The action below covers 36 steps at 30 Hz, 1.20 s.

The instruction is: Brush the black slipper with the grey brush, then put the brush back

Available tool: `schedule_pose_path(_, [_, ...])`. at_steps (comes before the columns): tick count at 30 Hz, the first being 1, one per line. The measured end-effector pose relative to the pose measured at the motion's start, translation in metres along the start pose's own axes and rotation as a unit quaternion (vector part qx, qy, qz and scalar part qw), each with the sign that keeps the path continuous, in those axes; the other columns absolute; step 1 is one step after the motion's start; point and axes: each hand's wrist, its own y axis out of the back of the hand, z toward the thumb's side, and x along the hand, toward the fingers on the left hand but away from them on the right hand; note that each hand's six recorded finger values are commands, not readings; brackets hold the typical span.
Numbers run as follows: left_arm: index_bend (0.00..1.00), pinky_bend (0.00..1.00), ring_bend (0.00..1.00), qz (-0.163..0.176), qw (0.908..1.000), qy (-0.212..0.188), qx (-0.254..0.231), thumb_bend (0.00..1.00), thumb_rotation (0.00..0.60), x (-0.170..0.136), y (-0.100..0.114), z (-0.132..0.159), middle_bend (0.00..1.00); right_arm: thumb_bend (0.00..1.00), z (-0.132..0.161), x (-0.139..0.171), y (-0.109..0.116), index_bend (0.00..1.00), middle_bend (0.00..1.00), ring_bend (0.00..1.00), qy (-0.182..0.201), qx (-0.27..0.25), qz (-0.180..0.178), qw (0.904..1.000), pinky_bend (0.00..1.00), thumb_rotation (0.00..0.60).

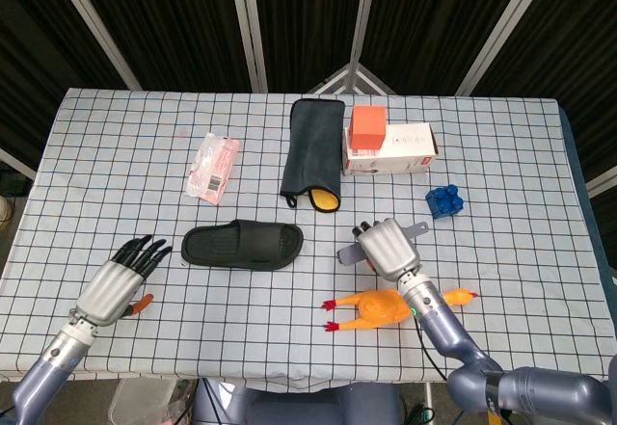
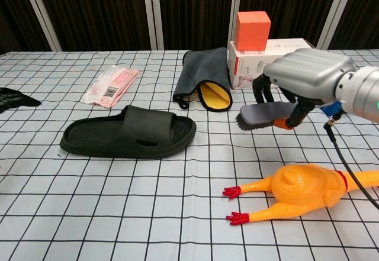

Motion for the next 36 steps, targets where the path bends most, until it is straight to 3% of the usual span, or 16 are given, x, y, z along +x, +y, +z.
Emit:
schedule_pose_path(5, [0.00,0.09,0.02,-0.039,0.9984,-0.040,0.003,0.34,0.547,0.037,-0.014,0.027,0.04,0.84,0.010,-0.010,0.010,0.87,0.65,0.59,0.004,-0.006,-0.002,1.0000,0.66,0.600])
schedule_pose_path(12, [0.00,0.07,0.01,-0.074,0.9954,-0.056,0.023,0.42,0.523,0.056,-0.038,0.047,0.03,0.84,0.028,-0.023,0.022,0.87,0.65,0.59,0.013,-0.007,-0.003,0.9999,0.66,0.600])
schedule_pose_path(21, [0.00,0.05,0.00,-0.090,0.9938,-0.059,0.028,0.45,0.472,0.058,-0.045,0.051,0.02,0.84,0.060,-0.030,0.033,0.87,0.65,0.59,0.038,-0.004,-0.007,0.9993,0.66,0.600])
schedule_pose_path(26, [0.00,0.05,0.00,-0.099,0.9932,-0.056,0.025,0.51,0.463,0.058,-0.047,0.050,0.02,0.84,0.077,-0.034,0.040,0.87,0.65,0.59,0.048,0.001,-0.012,0.9988,0.66,0.600])
schedule_pose_path(36, [0.00,0.05,0.00,-0.099,0.9938,-0.051,0.000,0.52,0.463,0.061,-0.042,0.048,0.02,0.84,0.107,-0.046,0.054,0.86,0.65,0.59,0.068,0.000,-0.017,0.9976,0.66,0.600])
